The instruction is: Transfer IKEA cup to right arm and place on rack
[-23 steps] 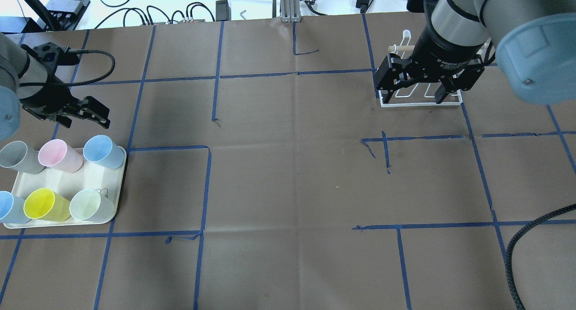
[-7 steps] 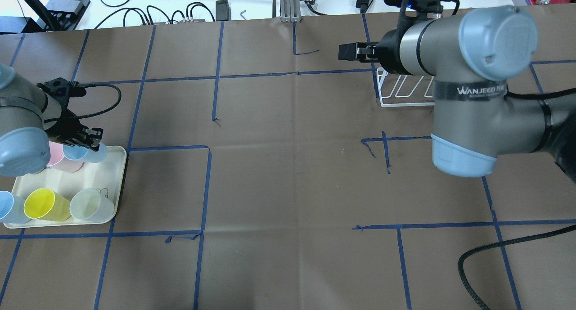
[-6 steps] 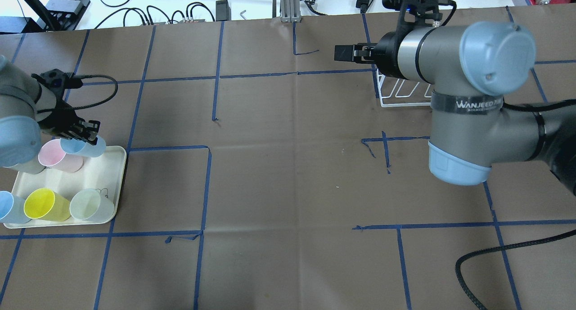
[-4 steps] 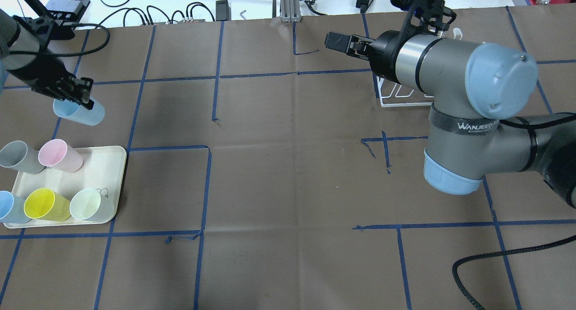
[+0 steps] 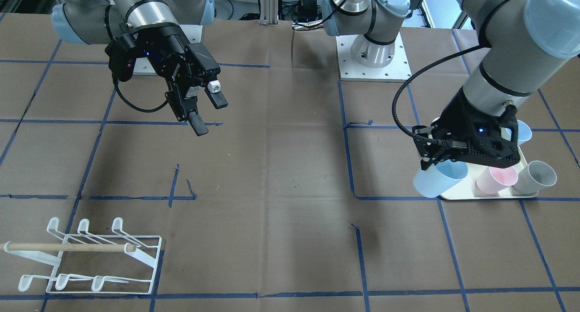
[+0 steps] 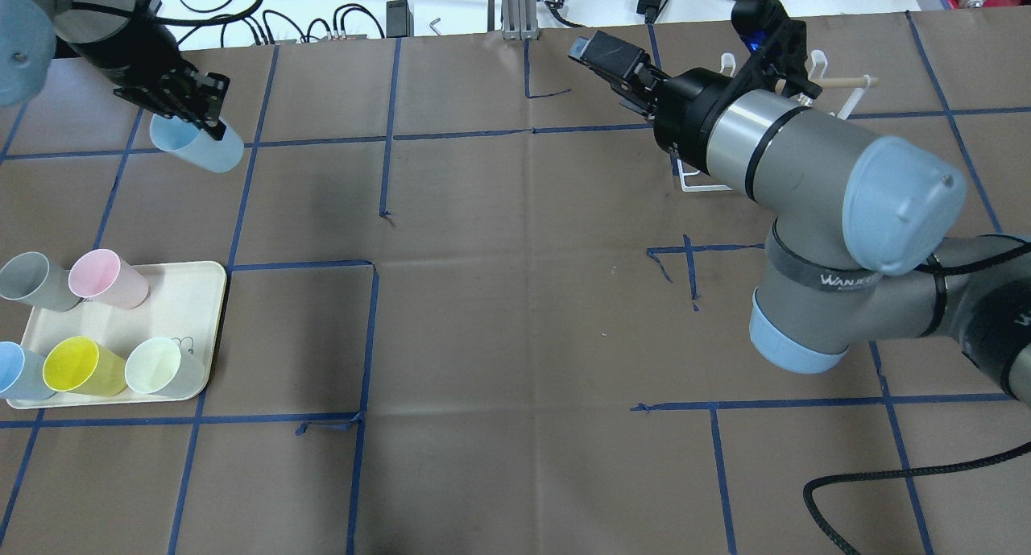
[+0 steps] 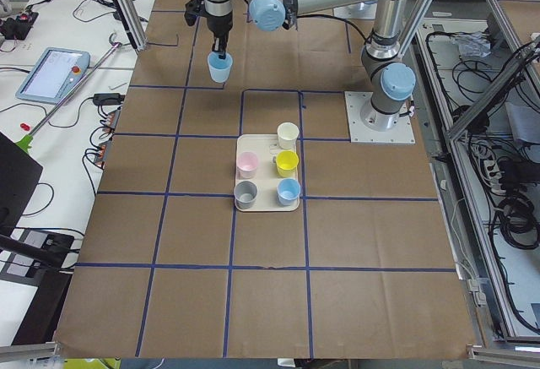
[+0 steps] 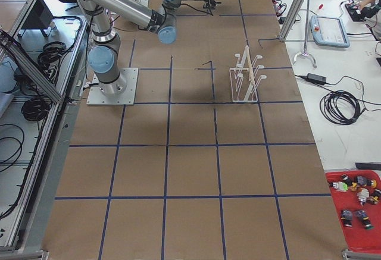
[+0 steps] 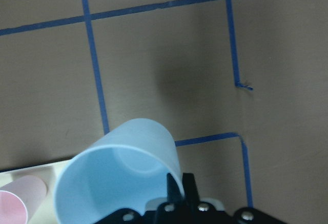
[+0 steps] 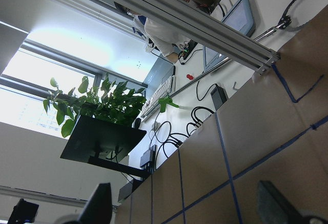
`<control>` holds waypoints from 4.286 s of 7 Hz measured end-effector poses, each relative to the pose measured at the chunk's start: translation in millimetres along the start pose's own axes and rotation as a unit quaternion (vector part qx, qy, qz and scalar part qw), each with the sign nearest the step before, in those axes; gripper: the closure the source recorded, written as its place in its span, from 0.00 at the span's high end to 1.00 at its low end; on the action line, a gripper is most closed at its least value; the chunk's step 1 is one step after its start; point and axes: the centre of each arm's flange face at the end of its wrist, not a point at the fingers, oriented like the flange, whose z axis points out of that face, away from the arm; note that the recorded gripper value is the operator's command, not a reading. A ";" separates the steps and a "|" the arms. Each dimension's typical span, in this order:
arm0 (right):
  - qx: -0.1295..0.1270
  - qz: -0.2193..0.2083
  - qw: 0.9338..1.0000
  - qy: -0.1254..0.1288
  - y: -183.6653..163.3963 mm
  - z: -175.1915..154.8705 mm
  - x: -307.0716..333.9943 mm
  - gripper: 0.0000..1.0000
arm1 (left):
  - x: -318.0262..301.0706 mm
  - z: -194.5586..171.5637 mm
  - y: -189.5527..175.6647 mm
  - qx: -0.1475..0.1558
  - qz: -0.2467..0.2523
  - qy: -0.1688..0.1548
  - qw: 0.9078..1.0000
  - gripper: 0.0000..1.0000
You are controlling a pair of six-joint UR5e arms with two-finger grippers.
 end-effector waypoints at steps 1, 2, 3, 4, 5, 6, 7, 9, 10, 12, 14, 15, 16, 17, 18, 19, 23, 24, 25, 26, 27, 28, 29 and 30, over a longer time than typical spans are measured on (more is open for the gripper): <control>0.011 0.059 0.998 -0.023 7.8 -6.1 4.6 1.00 | 20.4 -9.0 2.1 0.028 0.006 0.042 0.999 0.00; 0.015 0.124 0.991 -0.042 18.9 -11.9 10.5 1.00 | 34.7 -20.3 4.7 0.065 0.021 0.079 0.995 0.00; 0.015 0.185 0.981 -0.054 30.0 -17.0 15.9 1.00 | 45.6 -28.5 7.7 0.106 0.048 0.117 0.986 0.00; 0.019 0.228 0.972 -0.056 35.8 -19.0 21.9 1.00 | 54.9 -32.1 12.3 0.152 0.075 0.151 0.974 0.00; 0.020 0.251 0.966 -0.052 39.4 -16.8 27.9 1.00 | 64.2 -29.5 19.7 0.200 0.098 0.184 0.957 0.00; 0.016 0.260 0.964 -0.047 44.2 -14.2 30.4 1.00 | 72.1 -20.7 28.4 0.246 0.121 0.210 0.938 0.00; 0.010 0.263 0.964 -0.042 49.3 -12.2 30.7 1.00 | 79.7 -7.0 39.3 0.291 0.145 0.235 0.916 0.00; -0.006 0.282 0.959 -0.003 55.4 -2.4 36.8 1.00 | 95.3 22.7 69.7 0.355 0.184 0.282 0.872 0.00; -0.011 0.292 0.956 0.015 59.3 1.3 38.3 1.00 | 102.7 32.9 86.4 0.367 0.196 0.305 0.857 0.00; -0.007 0.317 0.948 0.027 64.7 4.4 37.3 1.00 | 112.1 47.1 117.7 0.373 0.207 0.317 0.847 0.00; -0.010 0.328 0.944 0.037 66.9 11.3 29.4 0.99 | 116.5 58.8 128.0 0.378 0.216 0.318 0.843 0.00; -0.009 0.330 0.943 0.044 68.0 16.8 22.4 0.99 | 120.2 61.8 129.7 0.376 0.219 0.320 0.841 0.00; -0.007 0.333 0.942 0.050 71.7 21.7 15.8 0.99 | 125.9 63.7 131.3 0.373 0.223 0.324 0.840 0.00; -0.007 0.337 0.940 0.052 75.1 24.4 11.4 0.99 | 130.9 64.8 132.4 0.370 0.227 0.327 0.839 0.00; -0.008 0.341 0.939 0.055 77.2 26.6 8.6 0.99 | 133.5 65.4 132.9 0.369 0.229 0.328 0.839 0.00; -0.011 0.342 0.938 0.059 78.0 29.6 4.9 0.99 | 136.2 65.8 133.6 0.368 0.231 0.330 0.838 0.00; -0.019 0.342 0.937 0.069 79.6 50.1 -1.4 0.98 | 141.6 67.0 134.0 0.364 0.234 0.333 0.838 0.00; -0.021 0.341 0.937 0.069 79.8 55.5 -2.6 0.95 | 141.7 67.3 133.9 0.364 0.234 0.334 0.838 0.00; -0.023 0.340 0.938 0.068 80.4 58.7 -3.7 0.85 | 141.6 67.2 133.7 0.364 0.233 0.334 0.838 0.00; -0.025 0.340 0.938 0.068 82.0 60.2 -4.4 0.76 | 141.7 67.0 133.6 0.364 0.233 0.334 0.838 0.00; -0.027 0.339 0.938 0.069 83.4 61.0 -4.5 0.66 | 141.6 67.0 133.5 0.364 0.233 0.334 0.838 0.00; -0.029 0.338 0.938 0.069 84.1 61.2 -4.7 0.56 | 141.6 66.9 133.4 0.364 0.233 0.334 0.838 0.00; -0.031 0.338 0.938 0.068 84.4 61.1 -5.1 0.48 | 141.6 66.6 133.3 0.364 0.233 0.334 0.838 0.15; -0.033 0.337 0.938 0.068 84.7 61.0 -5.5 0.43 | 141.7 66.0 133.1 0.364 0.232 0.334 0.838 0.48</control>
